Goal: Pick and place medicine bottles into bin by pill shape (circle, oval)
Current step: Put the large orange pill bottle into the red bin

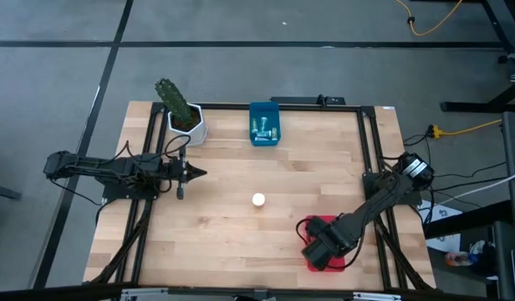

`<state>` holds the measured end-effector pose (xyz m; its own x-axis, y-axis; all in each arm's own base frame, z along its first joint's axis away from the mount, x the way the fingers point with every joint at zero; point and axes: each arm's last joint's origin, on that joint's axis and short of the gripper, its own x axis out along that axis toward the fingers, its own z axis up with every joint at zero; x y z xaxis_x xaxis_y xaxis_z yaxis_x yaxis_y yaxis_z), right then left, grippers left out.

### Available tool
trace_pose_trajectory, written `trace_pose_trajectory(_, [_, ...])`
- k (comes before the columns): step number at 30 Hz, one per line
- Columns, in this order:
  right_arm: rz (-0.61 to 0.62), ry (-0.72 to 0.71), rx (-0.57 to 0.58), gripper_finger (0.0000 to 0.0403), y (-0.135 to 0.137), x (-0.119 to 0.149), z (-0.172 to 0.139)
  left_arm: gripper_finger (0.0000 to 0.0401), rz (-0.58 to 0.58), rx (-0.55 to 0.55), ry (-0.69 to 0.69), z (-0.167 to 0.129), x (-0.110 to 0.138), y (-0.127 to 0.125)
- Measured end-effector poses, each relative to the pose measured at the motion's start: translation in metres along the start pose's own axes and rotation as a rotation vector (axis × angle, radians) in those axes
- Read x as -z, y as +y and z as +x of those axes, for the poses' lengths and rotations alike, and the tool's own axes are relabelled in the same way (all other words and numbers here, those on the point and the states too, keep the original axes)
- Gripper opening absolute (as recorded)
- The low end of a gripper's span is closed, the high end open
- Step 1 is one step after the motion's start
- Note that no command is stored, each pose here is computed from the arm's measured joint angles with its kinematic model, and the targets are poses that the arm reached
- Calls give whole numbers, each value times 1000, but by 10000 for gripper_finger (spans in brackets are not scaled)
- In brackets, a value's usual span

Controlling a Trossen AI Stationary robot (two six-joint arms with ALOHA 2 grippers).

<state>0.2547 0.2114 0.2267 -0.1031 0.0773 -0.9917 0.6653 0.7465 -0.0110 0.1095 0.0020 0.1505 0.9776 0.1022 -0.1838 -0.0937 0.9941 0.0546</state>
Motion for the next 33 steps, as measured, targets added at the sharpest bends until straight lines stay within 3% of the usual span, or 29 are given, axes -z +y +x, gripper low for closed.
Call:
trace_pose_trajectory(10, [14, 32, -17, 270, 0, -5, -3, 0, 0, 0, 0, 0, 0, 0])
trace_pose_trajectory(20, [3, -15, -23, 281, 1, -9, -4, 0, 0, 0, 1, 0, 0, 0])
trace_pose_trajectory(28, [-259, -284, -127, 281, 14, -31, -8, 0, 0, 0, 0, 0, 0, 0])
trace_pose_trajectory(33, [-381, -469, -135, 281, 19, -53, -14, 0, 0, 0, 0, 0, 0, 0])
